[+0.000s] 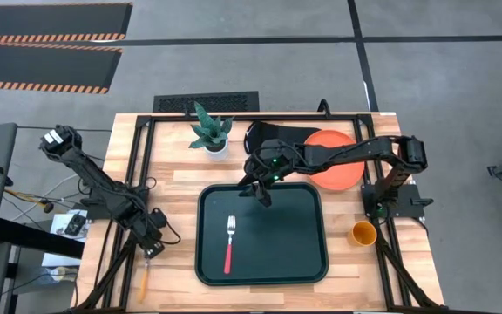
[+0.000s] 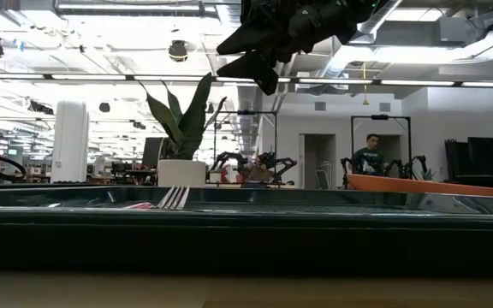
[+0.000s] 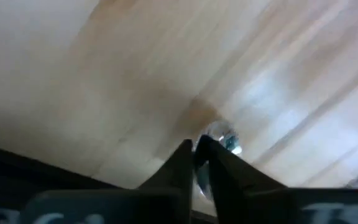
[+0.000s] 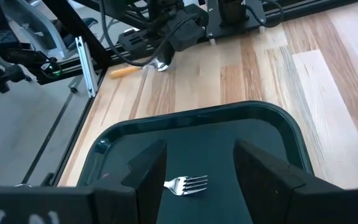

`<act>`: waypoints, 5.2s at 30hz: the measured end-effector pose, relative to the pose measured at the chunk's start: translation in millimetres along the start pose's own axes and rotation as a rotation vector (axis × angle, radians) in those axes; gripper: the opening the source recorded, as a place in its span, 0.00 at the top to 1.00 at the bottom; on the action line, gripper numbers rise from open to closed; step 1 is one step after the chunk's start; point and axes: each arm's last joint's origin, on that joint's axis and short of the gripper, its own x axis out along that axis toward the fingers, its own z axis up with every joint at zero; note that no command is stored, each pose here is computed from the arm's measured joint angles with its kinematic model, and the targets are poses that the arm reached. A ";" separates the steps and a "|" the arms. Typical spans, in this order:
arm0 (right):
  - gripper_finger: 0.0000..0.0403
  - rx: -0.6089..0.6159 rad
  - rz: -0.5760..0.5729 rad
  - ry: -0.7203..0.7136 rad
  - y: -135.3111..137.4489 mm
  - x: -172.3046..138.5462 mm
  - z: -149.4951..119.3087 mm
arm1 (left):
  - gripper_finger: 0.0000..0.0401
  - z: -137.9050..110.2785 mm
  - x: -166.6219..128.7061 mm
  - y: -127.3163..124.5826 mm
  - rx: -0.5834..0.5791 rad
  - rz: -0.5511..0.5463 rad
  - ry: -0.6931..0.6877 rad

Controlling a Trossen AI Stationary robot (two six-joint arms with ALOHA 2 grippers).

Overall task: Pick and place plate/cup/fork/spoon on tray
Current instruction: Put the yellow spoon on the black tray to the left side of the pink fork

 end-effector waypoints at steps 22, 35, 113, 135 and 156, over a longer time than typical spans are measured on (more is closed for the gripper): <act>0.48 0.134 0.069 -0.026 -12.0 -13.2 9.3 | 1.00 1.4 -72.0 -66.6 -0.172 -0.331 -0.382; 0.48 0.226 0.175 -0.152 -1.5 19.1 10.0 | 1.00 72.5 -114.3 -58.6 -0.079 -0.306 -0.636; 1.00 0.463 0.092 -0.111 -26.1 109.9 -59.5 | 0.49 86.8 -130.6 -38.8 0.003 -0.310 -0.616; 0.98 0.465 0.022 -0.032 -30.5 146.3 -87.3 | 0.49 64.0 -148.0 -19.6 -0.093 -0.255 -0.834; 0.70 0.432 0.017 -0.023 -31.7 146.1 -88.1 | 0.49 64.9 -148.8 -18.8 -0.106 -0.229 -0.879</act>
